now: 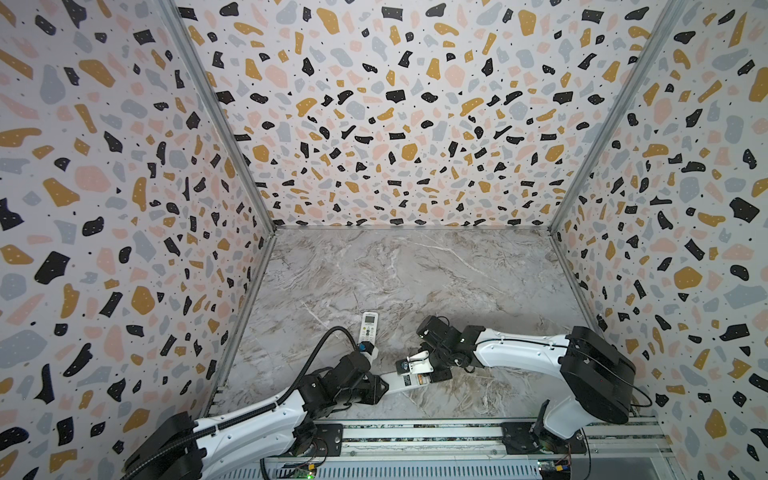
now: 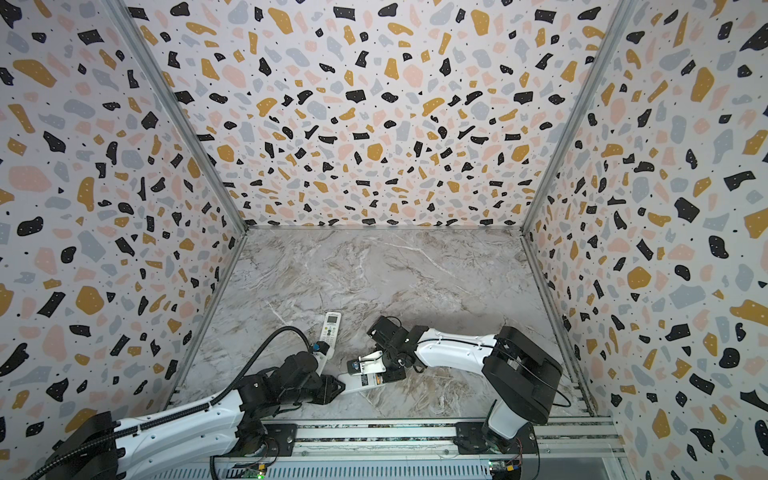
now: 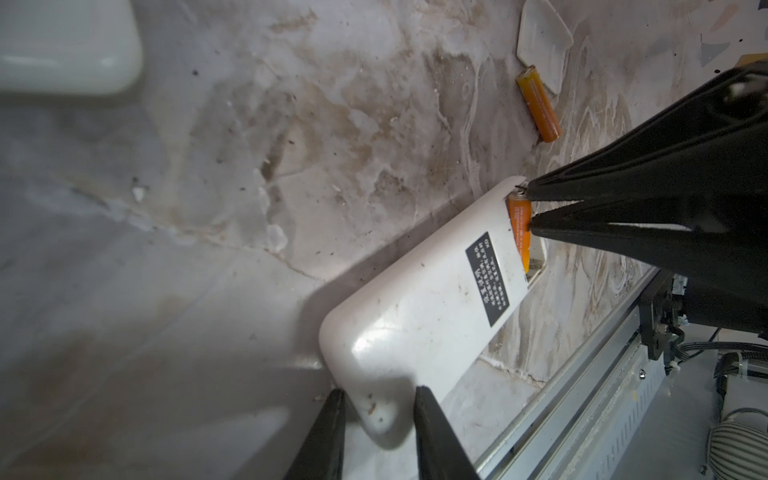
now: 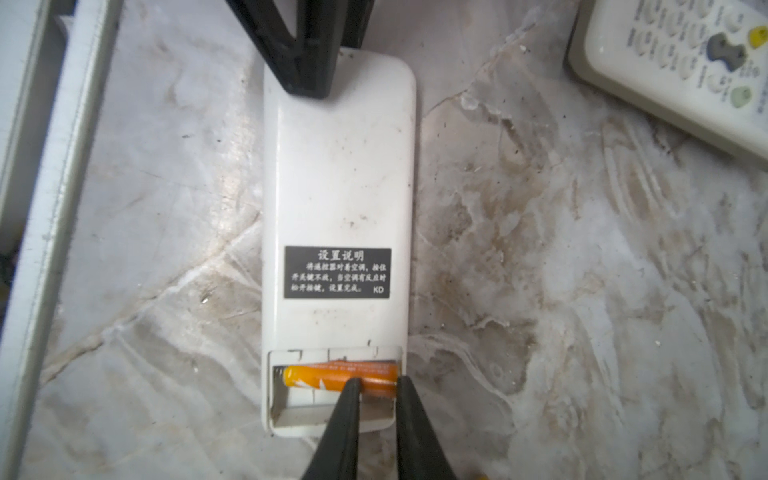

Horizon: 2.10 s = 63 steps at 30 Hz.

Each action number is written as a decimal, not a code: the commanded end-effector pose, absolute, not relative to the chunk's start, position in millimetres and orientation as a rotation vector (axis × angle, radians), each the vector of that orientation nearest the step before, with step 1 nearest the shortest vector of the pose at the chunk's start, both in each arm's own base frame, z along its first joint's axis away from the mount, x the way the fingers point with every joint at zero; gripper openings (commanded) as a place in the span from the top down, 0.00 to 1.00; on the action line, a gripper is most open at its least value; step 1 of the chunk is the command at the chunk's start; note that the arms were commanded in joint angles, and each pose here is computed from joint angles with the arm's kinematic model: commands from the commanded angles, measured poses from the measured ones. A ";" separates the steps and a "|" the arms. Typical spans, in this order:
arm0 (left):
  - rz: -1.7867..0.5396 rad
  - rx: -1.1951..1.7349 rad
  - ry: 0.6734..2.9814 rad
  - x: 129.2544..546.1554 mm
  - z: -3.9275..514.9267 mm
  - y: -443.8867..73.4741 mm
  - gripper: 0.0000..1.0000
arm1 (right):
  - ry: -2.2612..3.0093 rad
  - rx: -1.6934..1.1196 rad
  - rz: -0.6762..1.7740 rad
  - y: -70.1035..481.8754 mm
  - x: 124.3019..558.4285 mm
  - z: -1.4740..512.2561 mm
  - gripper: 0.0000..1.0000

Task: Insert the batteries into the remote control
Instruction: 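Press the battery down into the compartment with the right gripper, then release the battery and move the right gripper to the second orange battery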

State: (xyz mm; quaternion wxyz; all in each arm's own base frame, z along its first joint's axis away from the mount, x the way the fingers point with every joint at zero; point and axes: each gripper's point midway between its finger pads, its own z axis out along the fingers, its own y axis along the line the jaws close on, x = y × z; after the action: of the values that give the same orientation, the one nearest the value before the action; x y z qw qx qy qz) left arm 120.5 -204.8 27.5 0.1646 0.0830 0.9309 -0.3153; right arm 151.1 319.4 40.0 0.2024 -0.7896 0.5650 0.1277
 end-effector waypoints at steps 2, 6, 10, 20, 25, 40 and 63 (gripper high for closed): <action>-0.910 0.239 2.659 117.5 22.2 -204.6 0.70 | 1.623 -2.333 0.392 305.8 125.9 13.1 0.83; -0.904 0.235 2.663 117.0 19.9 -202.9 0.70 | 1.622 -2.357 0.396 305.0 121.0 10.0 0.83; -0.911 0.222 2.662 116.2 19.0 -202.2 0.70 | 1.616 -2.378 0.419 305.1 113.8 7.7 0.83; -0.902 0.225 2.664 116.0 15.7 -200.8 0.70 | 1.638 -2.399 0.500 307.4 103.6 10.5 0.83; -0.894 0.215 2.664 116.2 14.0 -199.0 0.71 | 1.645 -2.402 0.512 308.9 104.4 11.1 0.86; -0.865 0.243 2.656 119.2 13.3 -199.0 0.71 | 1.608 -1.896 0.619 335.0 153.4 119.7 0.65; -0.838 0.275 2.629 122.9 16.0 -197.4 0.71 | 2.605 -1.193 0.242 275.0 189.9 62.7 0.64</action>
State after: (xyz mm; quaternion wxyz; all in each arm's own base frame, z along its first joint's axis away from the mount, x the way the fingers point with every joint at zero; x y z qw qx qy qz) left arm 125.4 -205.6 25.2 0.1862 0.0935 0.9251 -0.3175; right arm 191.3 282.3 58.7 0.1402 -0.4439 0.8797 0.0969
